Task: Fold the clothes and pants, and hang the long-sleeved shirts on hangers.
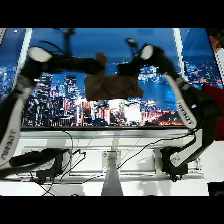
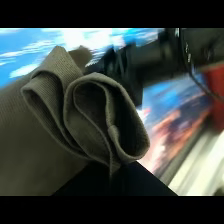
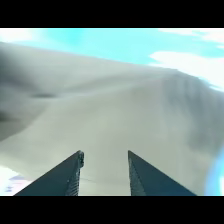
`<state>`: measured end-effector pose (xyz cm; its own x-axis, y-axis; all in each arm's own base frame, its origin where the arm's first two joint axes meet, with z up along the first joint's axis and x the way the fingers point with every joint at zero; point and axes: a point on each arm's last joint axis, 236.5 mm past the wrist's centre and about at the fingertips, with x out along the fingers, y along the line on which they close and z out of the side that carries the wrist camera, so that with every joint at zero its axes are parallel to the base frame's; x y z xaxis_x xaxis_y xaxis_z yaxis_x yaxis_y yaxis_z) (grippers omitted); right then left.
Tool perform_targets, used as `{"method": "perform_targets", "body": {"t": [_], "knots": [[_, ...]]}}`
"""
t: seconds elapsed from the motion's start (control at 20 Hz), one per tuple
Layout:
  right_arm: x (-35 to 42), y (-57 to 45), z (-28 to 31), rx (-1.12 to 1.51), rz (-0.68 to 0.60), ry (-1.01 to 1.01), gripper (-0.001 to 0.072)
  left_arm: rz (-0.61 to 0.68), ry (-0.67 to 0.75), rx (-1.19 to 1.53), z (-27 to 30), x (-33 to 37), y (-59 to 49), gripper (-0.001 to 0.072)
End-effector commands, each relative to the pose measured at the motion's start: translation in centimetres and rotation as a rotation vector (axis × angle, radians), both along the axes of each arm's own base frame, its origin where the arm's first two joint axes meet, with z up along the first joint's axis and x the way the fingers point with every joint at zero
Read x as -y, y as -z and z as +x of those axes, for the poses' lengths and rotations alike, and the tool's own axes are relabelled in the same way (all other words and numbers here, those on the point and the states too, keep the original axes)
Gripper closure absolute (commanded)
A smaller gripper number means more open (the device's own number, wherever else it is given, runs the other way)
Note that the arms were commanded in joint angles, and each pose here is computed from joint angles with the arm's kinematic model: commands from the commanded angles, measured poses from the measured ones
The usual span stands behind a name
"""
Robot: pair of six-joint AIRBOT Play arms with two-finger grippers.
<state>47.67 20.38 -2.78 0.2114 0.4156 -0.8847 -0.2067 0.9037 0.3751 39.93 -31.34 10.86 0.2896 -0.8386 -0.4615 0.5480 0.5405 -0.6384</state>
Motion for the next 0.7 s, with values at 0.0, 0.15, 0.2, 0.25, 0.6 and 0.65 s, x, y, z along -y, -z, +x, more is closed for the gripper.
{"method": "perform_targets", "body": {"t": [0.0, 0.15, 0.2, 0.25, 0.6, 0.65], "knots": [[12.1, -0.6, -0.3, -0.107, -0.065, 0.163, 0.0404, -0.122, -0.178, -0.035, 1.9, 8.8, 3.3, 0.0696], [18.5, 0.1, -1.6, -0.18, -0.065, 0.242, 0.0388, -0.057, -0.293, 0.034, 2.5, 11.3, 6.7, 0.0605], [19.8, 0.5, -2.0, -0.19, -0.066, 0.244, 0.0352, -0.038, -0.28, 0.049, 2.2, 11.6, 7.2, 0.0338], [20.7, 1.1, -2.5, -0.198, -0.066, 0.245, 0.0267, -0.025, -0.273, 0.062, 2.3, 11.5, 7.3, -0.0013], [14.0, 5.1, -2.9, -0.221, 0.268, 0.233, 0.0116, 0.073, -0.182, 0.1, 4.2, 6.7, 7.9, 0.0], [12.5, 5.6, -2.9, -0.242, 0.316, 0.238, 0.0078, 0.076, -0.161, 0.082, 4.1, 5.8, 8.0, 0.0]]}}
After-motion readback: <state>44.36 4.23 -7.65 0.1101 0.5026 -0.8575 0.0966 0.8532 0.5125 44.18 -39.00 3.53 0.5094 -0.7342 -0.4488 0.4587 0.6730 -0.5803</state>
